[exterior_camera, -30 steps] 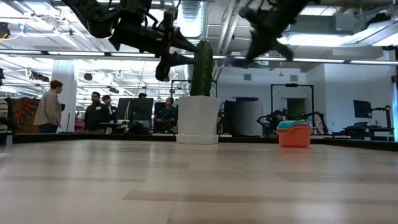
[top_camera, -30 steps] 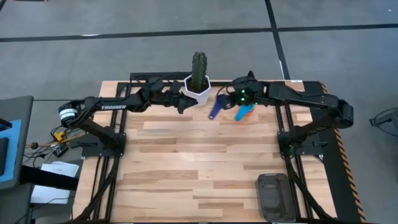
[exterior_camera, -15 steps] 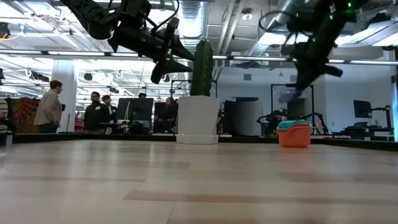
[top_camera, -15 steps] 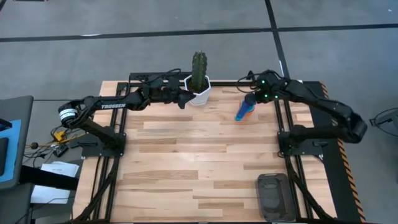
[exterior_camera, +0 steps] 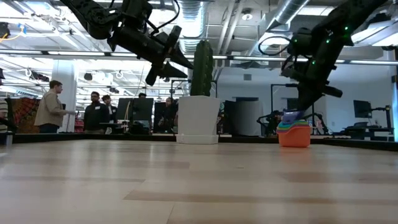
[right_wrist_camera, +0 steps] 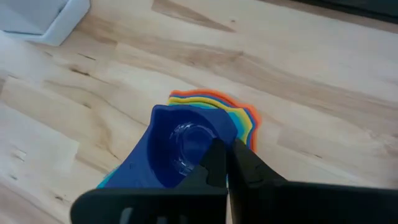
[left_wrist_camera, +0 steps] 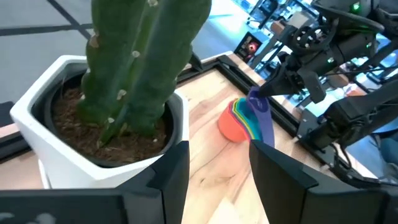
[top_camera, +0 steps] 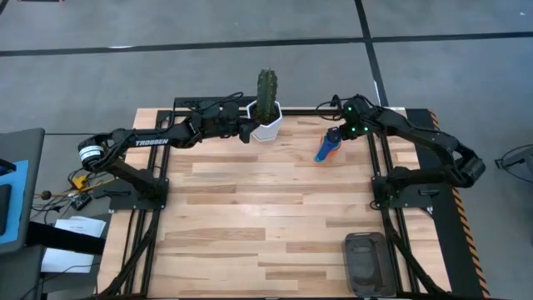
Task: Nest measuring cups in basket
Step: Stack the violet measuring cup on top of the light blue measuring cup
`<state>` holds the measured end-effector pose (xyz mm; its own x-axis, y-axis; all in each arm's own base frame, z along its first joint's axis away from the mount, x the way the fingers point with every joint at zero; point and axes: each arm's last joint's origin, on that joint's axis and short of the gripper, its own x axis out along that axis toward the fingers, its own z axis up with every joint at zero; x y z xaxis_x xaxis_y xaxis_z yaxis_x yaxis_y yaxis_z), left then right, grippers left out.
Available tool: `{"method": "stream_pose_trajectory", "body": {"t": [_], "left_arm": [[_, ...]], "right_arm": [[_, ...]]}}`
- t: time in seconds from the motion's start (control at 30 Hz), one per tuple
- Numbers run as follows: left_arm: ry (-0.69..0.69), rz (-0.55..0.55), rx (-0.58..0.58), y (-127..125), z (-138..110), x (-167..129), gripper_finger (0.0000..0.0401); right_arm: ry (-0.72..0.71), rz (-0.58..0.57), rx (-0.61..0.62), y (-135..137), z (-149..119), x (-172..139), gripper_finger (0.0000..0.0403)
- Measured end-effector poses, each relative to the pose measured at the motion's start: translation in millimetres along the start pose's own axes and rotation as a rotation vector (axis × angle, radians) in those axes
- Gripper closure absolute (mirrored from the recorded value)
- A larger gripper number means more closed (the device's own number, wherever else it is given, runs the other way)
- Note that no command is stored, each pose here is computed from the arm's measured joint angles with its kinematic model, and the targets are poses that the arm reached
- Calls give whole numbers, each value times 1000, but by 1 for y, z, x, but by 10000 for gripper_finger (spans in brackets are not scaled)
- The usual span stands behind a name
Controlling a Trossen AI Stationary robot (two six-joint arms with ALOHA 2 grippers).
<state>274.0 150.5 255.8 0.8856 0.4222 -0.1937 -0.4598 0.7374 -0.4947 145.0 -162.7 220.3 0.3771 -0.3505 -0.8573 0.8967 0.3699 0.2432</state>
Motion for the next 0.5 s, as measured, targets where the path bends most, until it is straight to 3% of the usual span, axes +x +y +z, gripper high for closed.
{"method": "stream_pose_trajectory", "body": {"t": [0.23,0.5], "left_arm": [[-9,28,-1,1,0,0,246],[-18,39,-11,1,0,0,246]], "right_arm": [[11,5,-9,-1,4,10,386],[23,-1,24,-2,3,11,324]]}}
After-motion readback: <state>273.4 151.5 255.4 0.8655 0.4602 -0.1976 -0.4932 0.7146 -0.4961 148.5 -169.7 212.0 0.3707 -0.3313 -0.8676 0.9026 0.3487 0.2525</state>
